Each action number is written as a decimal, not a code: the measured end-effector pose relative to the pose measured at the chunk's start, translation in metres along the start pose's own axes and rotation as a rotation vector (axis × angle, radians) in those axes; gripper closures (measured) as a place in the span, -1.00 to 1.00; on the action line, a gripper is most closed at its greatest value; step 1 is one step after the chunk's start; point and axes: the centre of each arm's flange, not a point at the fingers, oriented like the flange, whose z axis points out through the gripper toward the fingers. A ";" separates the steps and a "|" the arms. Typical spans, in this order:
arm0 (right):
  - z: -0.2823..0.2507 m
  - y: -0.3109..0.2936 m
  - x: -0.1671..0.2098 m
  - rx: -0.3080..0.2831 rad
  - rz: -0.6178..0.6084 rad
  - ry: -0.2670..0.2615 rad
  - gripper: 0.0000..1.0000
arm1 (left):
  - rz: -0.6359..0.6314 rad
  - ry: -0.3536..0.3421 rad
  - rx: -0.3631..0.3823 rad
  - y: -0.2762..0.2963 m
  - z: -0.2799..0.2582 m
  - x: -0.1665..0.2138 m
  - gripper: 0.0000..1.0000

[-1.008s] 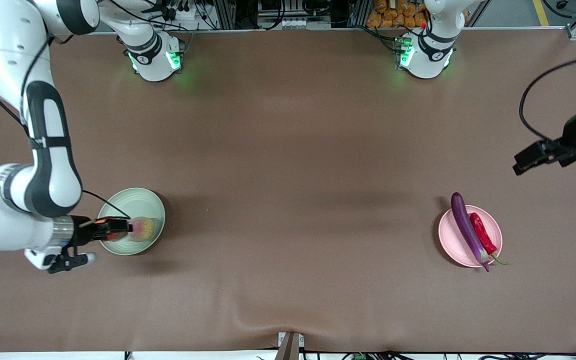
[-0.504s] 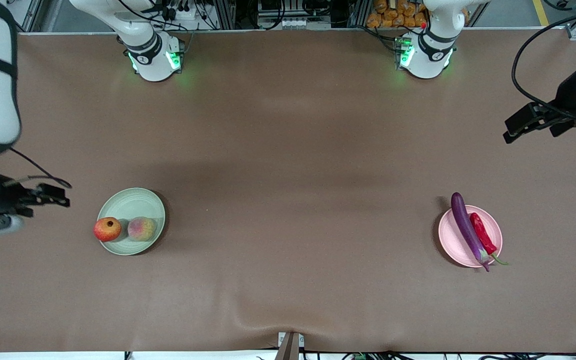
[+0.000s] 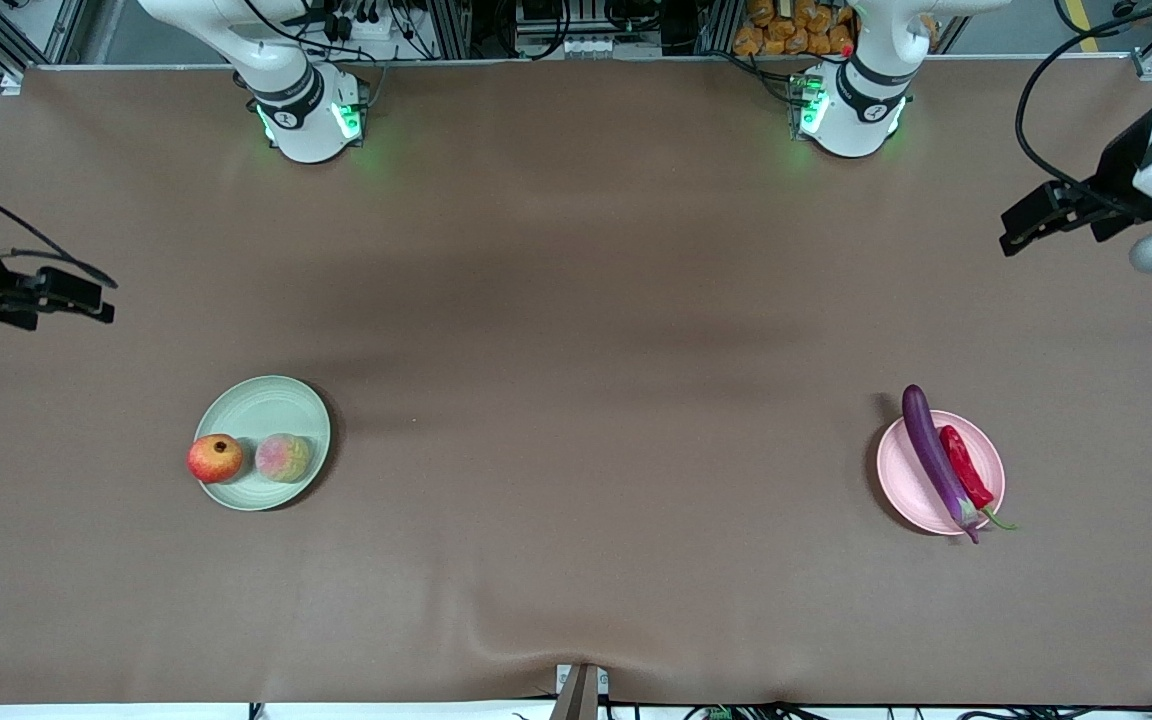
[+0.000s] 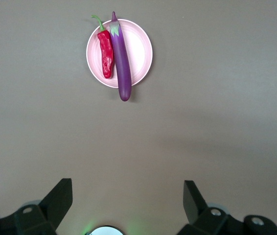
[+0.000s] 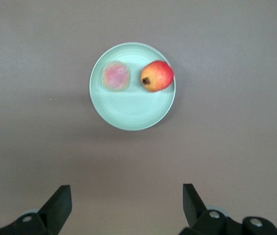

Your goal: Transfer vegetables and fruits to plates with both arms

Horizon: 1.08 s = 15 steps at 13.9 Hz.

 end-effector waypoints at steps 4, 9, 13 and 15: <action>-0.021 -0.004 -0.017 -0.024 0.017 0.010 -1.00 | -0.006 0.059 -0.015 -0.008 -0.025 -0.008 -1.00; -0.034 -0.002 -0.029 -0.026 0.020 0.020 -1.00 | -0.002 0.039 -0.014 -0.010 -0.026 -0.010 -1.00; -0.046 0.000 -0.043 -0.043 0.028 0.012 -1.00 | 0.004 0.034 -0.013 -0.008 -0.026 -0.012 -1.00; -0.050 0.003 -0.051 -0.050 0.055 -0.007 -1.00 | 0.005 0.029 -0.012 -0.007 -0.027 -0.013 -1.00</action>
